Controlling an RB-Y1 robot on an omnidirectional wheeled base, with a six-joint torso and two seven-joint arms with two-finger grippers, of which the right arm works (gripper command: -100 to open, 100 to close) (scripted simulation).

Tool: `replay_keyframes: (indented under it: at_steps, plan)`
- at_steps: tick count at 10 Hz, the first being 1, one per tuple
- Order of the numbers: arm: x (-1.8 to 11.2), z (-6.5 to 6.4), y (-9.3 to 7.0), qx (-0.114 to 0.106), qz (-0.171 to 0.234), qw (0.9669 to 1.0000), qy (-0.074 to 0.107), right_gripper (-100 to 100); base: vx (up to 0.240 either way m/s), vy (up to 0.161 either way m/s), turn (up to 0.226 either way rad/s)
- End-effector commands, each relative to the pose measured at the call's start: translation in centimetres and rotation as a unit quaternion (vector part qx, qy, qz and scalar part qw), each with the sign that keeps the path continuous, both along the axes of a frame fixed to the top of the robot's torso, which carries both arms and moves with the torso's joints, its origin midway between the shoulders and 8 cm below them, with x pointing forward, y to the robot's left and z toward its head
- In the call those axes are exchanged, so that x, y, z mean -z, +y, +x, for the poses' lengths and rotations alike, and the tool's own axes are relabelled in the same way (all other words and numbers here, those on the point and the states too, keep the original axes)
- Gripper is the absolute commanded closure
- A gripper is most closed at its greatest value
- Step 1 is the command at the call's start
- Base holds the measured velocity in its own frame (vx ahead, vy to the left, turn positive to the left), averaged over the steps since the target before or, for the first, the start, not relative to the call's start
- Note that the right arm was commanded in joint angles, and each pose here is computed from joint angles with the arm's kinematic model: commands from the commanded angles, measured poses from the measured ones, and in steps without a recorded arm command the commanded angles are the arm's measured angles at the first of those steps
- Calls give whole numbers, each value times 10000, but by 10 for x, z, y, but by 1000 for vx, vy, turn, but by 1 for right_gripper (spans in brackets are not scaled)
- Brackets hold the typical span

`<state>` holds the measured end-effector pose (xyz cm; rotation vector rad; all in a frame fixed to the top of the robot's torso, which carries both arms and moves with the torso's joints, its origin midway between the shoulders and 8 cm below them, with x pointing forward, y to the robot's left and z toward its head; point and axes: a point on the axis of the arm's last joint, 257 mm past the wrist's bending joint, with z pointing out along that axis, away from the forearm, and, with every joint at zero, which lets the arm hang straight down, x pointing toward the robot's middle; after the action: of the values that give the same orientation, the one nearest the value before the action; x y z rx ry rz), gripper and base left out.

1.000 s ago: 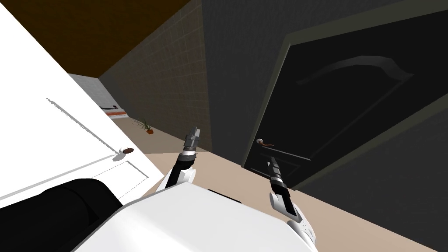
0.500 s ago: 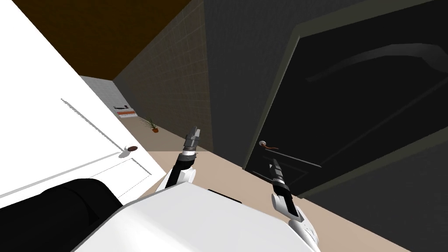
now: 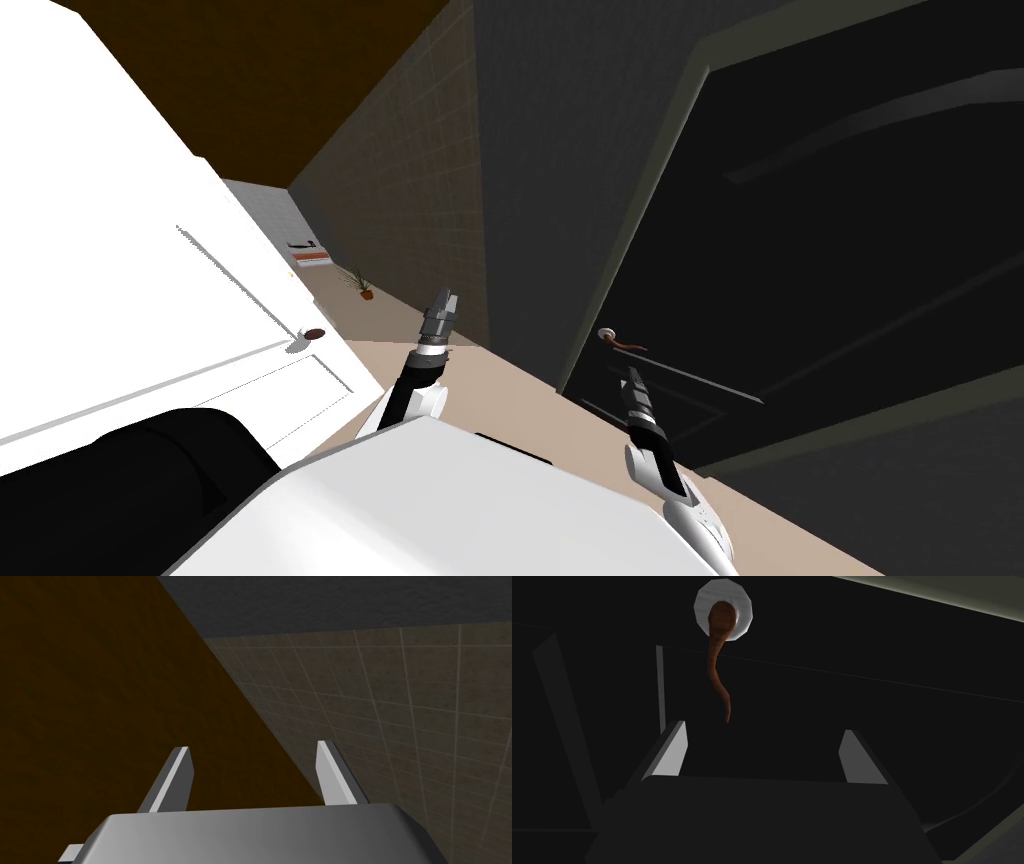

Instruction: Pull the door open

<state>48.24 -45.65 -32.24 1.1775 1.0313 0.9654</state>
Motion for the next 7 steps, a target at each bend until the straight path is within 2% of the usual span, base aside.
replay_keyframes:
  at_steps: [1,5,7]
  plan:
    - [4,-1,-4,38,15,10000,39,-100,38,-37,43]
    - [18,-5,-24,238,93,9995,201,-100,49,-44,90]
    - [27,-9,-39,388,153,9986,313,-100,70,-56,159]
